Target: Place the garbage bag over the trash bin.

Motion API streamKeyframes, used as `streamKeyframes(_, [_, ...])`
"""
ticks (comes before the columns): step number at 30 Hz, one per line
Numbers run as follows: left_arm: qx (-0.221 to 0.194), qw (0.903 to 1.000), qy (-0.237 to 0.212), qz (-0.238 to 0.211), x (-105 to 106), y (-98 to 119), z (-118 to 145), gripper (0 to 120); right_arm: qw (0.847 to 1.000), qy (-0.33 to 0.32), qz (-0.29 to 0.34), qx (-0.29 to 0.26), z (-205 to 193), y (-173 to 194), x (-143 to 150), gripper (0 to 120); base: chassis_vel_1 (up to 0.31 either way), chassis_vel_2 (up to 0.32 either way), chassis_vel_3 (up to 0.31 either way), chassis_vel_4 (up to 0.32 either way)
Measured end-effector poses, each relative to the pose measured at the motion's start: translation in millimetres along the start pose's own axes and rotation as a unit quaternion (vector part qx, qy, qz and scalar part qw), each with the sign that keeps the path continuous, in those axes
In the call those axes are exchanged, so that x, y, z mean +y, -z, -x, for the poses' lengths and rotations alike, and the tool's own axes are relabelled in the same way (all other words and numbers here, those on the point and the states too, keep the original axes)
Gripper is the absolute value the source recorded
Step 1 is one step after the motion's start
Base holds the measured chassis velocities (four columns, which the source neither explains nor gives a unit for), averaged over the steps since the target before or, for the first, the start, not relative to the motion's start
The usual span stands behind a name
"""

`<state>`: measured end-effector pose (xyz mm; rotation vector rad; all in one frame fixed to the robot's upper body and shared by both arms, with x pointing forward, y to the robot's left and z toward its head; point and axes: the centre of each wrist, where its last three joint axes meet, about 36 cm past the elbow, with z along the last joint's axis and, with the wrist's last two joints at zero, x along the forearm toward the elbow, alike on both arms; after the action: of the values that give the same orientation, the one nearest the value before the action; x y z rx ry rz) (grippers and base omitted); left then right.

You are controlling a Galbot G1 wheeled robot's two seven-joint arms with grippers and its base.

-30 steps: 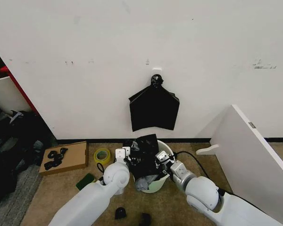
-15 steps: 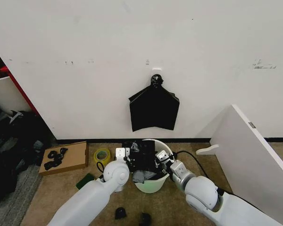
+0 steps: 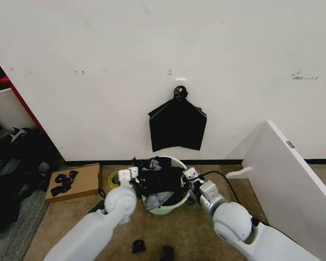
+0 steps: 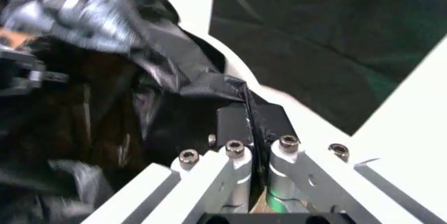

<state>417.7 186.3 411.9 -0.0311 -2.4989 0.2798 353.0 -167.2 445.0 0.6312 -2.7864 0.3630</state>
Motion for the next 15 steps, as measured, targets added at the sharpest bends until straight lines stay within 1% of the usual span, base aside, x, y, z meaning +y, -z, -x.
streamKeyframes(2, [-0.024, 0.9997, 0.0, -0.003, 11.5, -3.1, -9.1, 1, 1.0, -0.016, 0.022, -0.002, -6.3, 5.4, -2.1, 0, 0.0, 0.0, 0.0, 0.0])
streamKeyframes(4, [-0.029, 0.9996, -0.001, -0.004, 14.4, -4.1, -12.1, 1, 0.999, -0.02, 0.027, -0.002, -7.6, 6.4, -2.8, 0, 0.0, 0.0, 0.0, 0.0])
streamKeyframes(7, [-0.034, 0.9994, -0.002, -0.008, 23.7, -8.3, -24.5, 1, 0.998, -0.045, 0.051, 0.005, -16.0, 6.4, -7.2, 0, 0.0, 0.0, 0.0, 0.0])
streamKeyframes(11, [-0.037, 0.9992, -0.001, -0.012, 27.3, -9.3, -31.0, 1, 0.996, -0.057, 0.06, 0.013, -22.8, 1.7, -10.5, 0, 0.0, 0.0, 0.0, 0.0])
streamKeyframes(15, [-0.04, 0.9991, -0.003, -0.017, 29.0, -10.6, -41.3, 1, 0.995, -0.073, 0.064, 0.03, -36.1, -12.6, -11.0, 0, 0.0, 0.0, 0.0, 0.0])
